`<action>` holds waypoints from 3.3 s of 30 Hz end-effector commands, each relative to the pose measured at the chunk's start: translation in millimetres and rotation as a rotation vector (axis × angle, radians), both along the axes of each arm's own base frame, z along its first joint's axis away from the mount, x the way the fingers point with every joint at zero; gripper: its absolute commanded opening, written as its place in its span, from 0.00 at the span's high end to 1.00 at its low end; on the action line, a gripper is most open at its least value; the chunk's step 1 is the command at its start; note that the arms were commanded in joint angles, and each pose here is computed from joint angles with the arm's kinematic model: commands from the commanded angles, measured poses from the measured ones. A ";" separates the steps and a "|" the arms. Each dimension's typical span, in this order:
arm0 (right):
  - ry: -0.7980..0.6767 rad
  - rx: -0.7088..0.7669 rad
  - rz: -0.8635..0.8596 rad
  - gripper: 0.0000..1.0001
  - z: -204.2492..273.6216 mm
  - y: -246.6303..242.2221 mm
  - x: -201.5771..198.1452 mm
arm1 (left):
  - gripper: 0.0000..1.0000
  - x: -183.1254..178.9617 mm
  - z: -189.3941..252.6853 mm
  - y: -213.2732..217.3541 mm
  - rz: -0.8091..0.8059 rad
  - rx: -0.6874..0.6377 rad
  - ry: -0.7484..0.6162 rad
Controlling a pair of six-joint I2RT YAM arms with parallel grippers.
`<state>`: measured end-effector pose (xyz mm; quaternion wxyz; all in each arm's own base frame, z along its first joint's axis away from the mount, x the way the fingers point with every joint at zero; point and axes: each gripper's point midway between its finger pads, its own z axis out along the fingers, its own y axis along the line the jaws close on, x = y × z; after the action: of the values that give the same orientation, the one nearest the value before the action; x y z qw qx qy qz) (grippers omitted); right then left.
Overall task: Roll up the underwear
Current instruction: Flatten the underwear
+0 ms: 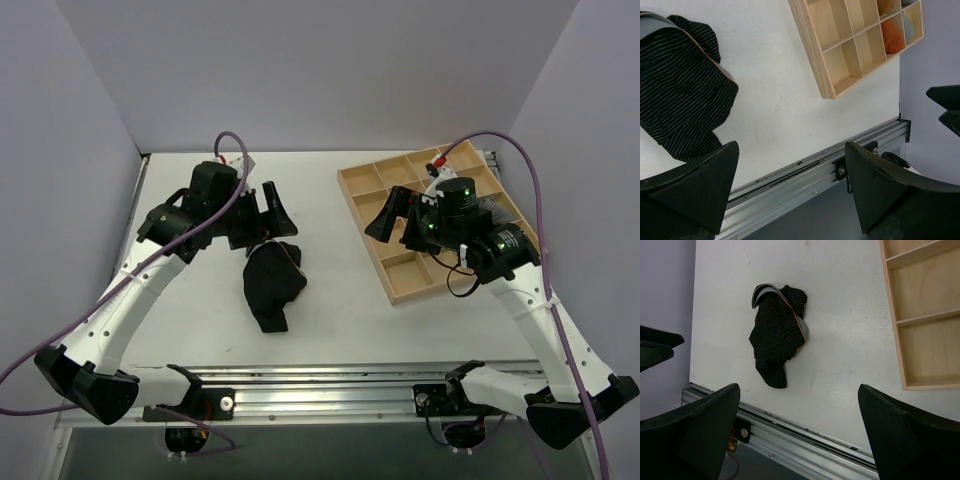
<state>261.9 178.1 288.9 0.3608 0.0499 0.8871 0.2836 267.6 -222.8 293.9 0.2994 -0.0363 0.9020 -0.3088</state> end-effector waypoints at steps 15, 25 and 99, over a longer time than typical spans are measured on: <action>-0.007 0.003 -0.003 0.00 0.8 -4.1 -9.3 | 0.06 107.4 -102.9 83.7 0.136 0.218 0.196; 0.013 -0.111 -0.021 0.05 -30.7 -9.8 9.0 | 0.20 141.6 -170.6 86.0 0.091 0.238 0.286; 0.079 -0.491 0.063 1.00 -72.6 34.6 6.0 | 0.98 33.0 -63.9 112.3 0.159 0.199 0.291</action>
<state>286.0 264.4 200.3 0.3039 -0.0839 0.9398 0.1318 310.6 -140.1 209.0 0.1364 -0.0896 0.9587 -0.2329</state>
